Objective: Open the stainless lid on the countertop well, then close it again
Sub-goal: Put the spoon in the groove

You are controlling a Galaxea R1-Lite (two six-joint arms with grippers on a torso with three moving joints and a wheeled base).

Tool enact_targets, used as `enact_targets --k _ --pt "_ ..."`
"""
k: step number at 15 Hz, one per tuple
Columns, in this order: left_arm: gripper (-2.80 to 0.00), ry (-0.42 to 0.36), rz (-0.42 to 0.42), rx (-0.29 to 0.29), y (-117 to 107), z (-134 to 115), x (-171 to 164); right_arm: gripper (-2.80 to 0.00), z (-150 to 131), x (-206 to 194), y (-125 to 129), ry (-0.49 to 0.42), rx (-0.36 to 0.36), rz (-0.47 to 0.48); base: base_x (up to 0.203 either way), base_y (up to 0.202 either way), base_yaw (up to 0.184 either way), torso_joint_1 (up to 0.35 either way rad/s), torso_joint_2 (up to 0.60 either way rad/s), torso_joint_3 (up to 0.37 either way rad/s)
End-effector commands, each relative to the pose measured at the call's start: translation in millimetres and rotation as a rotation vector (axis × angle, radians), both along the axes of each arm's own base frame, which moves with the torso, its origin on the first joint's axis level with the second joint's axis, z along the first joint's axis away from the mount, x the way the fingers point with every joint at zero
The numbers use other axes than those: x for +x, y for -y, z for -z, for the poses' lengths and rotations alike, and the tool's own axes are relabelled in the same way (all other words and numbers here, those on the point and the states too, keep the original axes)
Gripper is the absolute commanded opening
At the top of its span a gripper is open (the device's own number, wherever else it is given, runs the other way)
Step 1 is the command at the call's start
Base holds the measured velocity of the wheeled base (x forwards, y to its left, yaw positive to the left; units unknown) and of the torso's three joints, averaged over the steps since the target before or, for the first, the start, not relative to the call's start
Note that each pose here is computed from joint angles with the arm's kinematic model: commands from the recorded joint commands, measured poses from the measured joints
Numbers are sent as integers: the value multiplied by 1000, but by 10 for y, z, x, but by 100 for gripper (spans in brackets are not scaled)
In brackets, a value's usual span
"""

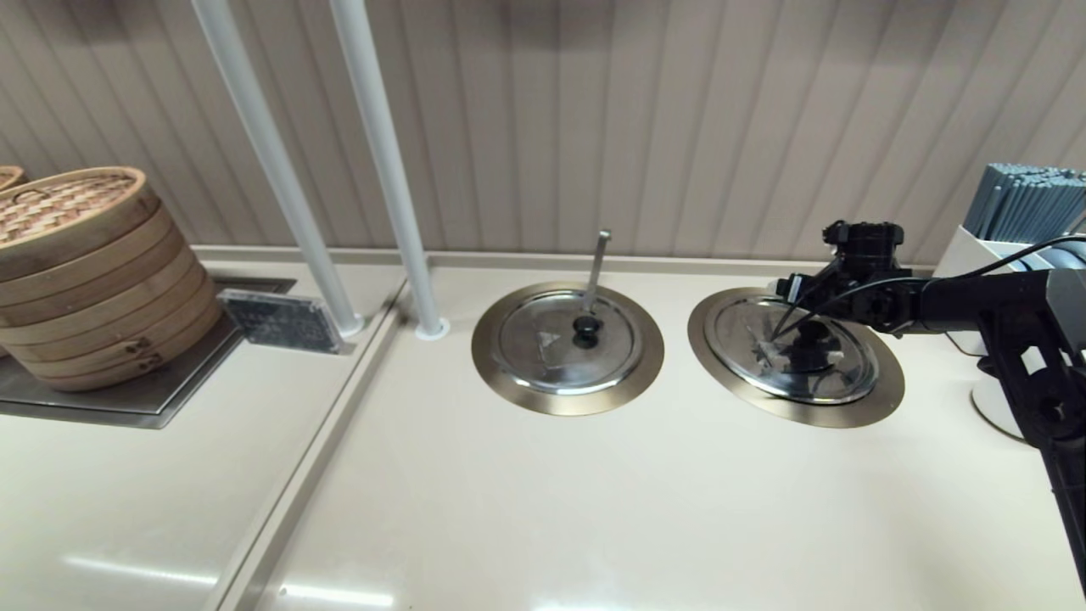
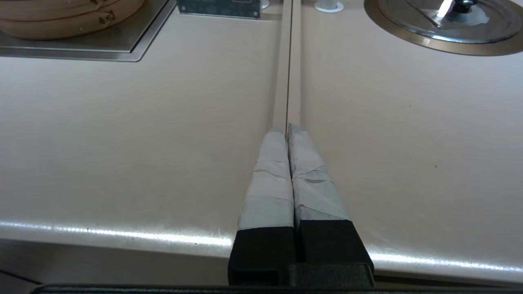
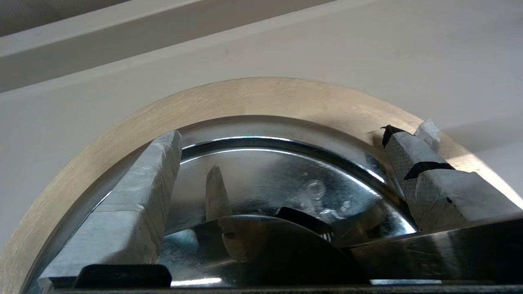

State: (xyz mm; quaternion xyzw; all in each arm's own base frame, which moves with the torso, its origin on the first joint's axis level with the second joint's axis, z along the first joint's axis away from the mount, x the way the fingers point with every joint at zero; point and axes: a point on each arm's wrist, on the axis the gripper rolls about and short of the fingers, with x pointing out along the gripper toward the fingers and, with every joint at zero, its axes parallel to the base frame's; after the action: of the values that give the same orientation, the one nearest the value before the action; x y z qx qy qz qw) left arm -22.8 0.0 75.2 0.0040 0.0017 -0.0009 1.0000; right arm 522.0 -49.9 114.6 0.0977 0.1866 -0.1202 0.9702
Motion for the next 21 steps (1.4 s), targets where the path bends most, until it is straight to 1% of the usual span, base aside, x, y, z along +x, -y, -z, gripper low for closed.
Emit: enact_targets --k 1,5,10,12,15,17,18,21 --pt "-280 2 0 0 0 -3 -1 0 55 25 -87 -3 1 -16 0 0 0 0 0 0" --pt "-280 1 0 0 0 0 0 0 80 42 -114 7 -4 -12 0 0 0 0 0 0" --pt "-280 -1 0 0 0 2 0 0 50 7 100 8 -13 57 0 0 0 0 0 0" --pt "-280 0 0 0 0 0 0 0 44 -62 137 -15 -7 67 0 0 0 0 0 0" --pt "-280 0 0 0 0 0 0 0 -2 -269 136 -69 0 69 0 0 0 0 0 0" --pt "-280 0 0 0 0 0 0 0 -112 -480 112 -93 17 72 0 0 0 0 0 0" --pt "-280 1 0 0 0 -1 0 0 -213 -618 93 -94 33 70 0 0 0 0 0 0" --pt "-280 -1 0 0 0 2 0 0 -582 -1061 39 -62 67 29 0 0 0 0 0 0"
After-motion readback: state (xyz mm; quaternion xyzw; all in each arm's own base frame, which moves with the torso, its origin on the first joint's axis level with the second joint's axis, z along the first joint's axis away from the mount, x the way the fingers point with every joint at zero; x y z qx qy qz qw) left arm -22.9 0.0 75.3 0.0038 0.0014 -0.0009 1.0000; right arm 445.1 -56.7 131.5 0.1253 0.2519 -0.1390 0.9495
